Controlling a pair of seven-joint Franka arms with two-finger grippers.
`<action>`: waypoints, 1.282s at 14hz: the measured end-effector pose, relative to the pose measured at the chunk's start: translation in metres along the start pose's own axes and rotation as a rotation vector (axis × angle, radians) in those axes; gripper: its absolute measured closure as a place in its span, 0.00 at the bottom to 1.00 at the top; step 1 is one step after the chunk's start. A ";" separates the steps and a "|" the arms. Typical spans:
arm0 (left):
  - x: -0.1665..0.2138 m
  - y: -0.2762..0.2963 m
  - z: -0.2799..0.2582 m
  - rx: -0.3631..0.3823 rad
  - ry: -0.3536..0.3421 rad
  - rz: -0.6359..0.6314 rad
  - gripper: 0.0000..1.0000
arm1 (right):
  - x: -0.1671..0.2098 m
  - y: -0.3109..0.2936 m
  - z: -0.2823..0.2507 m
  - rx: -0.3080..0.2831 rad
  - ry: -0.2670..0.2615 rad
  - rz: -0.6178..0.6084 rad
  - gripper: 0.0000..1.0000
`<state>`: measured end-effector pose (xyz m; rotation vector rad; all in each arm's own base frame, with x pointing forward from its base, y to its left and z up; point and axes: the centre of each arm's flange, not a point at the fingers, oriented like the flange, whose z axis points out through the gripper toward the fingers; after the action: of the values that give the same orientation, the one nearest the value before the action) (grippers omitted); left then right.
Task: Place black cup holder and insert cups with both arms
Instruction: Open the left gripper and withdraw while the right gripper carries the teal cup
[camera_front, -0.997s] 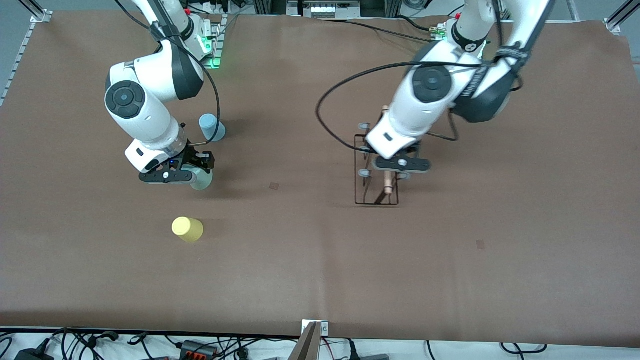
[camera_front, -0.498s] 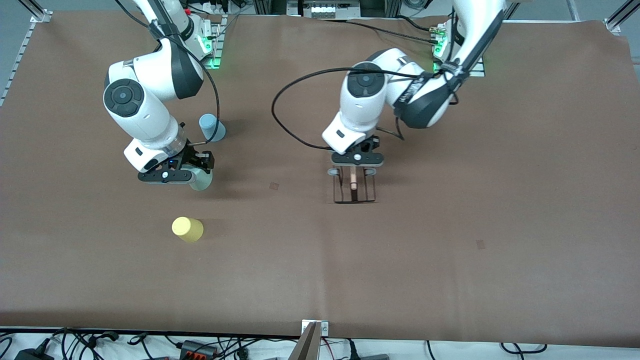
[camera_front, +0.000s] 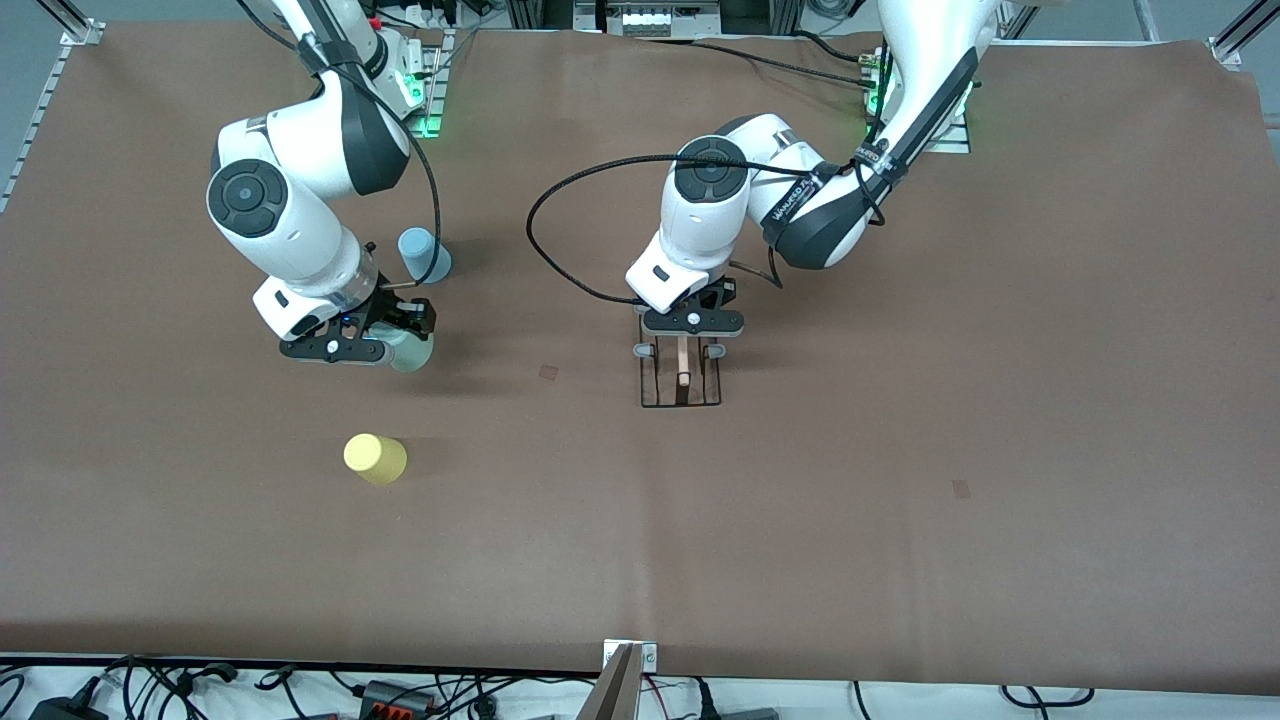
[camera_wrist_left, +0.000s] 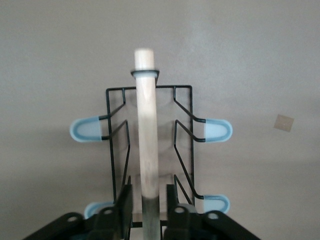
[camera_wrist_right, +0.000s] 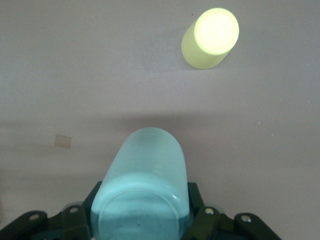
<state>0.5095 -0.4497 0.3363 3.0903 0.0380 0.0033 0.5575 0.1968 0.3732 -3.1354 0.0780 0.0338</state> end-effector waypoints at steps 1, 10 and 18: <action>0.003 -0.001 -0.004 0.000 0.011 0.004 0.53 | -0.001 -0.005 -0.004 -0.003 -0.010 -0.006 0.31; 0.073 -0.151 -0.146 0.155 0.042 0.137 0.00 | -0.049 -0.130 -0.046 0.102 -0.010 0.178 0.31; 0.115 -0.328 -0.228 0.107 -0.157 0.236 0.00 | -0.138 -0.284 -0.024 0.097 0.009 0.238 0.31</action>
<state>0.6156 -0.1080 0.5477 3.1687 -0.3433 -0.2384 0.4348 0.4875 0.4014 -3.0114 0.4379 0.0164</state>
